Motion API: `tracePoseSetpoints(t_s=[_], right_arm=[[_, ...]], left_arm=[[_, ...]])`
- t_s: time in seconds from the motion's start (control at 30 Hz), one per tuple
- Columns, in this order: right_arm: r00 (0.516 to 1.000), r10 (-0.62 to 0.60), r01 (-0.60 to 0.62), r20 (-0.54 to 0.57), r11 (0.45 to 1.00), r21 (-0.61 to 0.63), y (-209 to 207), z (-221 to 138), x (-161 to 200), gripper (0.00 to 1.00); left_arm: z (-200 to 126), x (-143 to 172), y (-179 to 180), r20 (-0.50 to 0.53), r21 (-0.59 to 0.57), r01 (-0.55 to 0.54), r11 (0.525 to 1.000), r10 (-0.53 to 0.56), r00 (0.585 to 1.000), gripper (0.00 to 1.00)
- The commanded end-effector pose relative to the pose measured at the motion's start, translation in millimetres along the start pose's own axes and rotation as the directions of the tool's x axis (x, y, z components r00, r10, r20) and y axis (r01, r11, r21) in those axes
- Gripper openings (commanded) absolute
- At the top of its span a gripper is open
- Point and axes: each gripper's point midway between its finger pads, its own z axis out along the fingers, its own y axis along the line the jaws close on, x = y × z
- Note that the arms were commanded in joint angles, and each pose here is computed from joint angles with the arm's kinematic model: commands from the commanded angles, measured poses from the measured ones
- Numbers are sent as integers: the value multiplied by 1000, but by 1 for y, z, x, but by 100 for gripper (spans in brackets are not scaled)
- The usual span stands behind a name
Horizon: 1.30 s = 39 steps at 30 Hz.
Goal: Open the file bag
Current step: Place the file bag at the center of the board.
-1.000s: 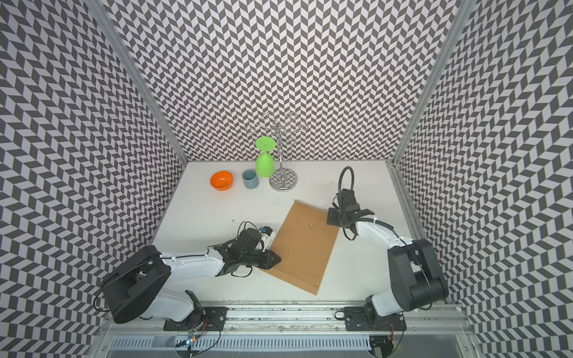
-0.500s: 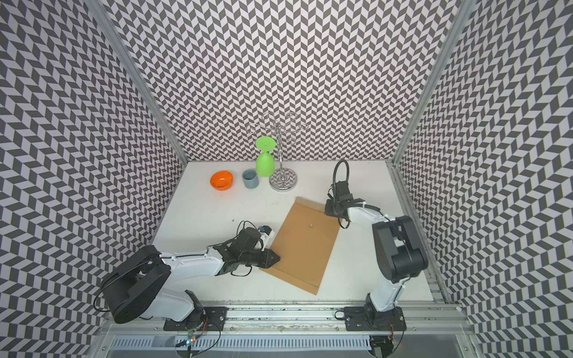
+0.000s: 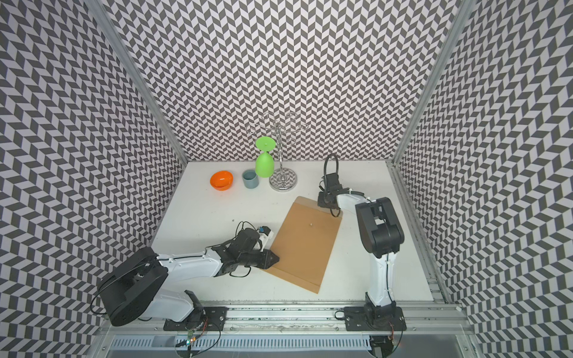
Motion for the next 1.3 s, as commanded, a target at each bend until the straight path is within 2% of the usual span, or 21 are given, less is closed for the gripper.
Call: tracePoseSetpoints(t_s=[0.0,0.23,0.37,0.4,0.5,0.6,0.7,0.83,1.13,1.2,1.27], right_arm=[[995,-75,74,-72,997,-18,20,16,20,27],[987,-132,127,-88,990,-61,46,24,22,28],[993,-120,120,-5,990,-75,55,-2,-7,28],[993,-113,114,18,991,-73,57,-11,-16,30],[995,-93,96,46,993,-66,55,-32,-31,45],[993,-78,82,90,996,-40,47,-54,-34,57],[990,-64,65,129,998,-4,35,-74,-35,64],[990,-17,10,143,999,47,8,-93,-22,70],[988,44,-51,150,998,37,-27,-119,33,77],[987,61,-68,151,997,44,-36,-121,39,76],[988,70,-78,138,996,52,-44,-117,45,71]], left_arm=[[-2,0,1,9,1,4,1000,-4,1000,21],[2,3,3,-4,7,12,1000,-12,1000,21],[6,9,7,-20,9,31,999,-31,999,21],[6,11,6,-21,15,36,999,-36,999,21],[6,12,7,-19,17,42,999,-42,999,21],[6,11,7,-16,17,44,999,-44,999,21],[7,11,6,-16,20,44,999,-43,999,21],[7,11,8,-16,16,45,999,-44,999,21],[6,8,7,-8,20,44,999,-43,999,21],[5,8,7,-9,20,43,999,-43,999,21],[5,7,7,-8,19,43,999,-43,999,21]])
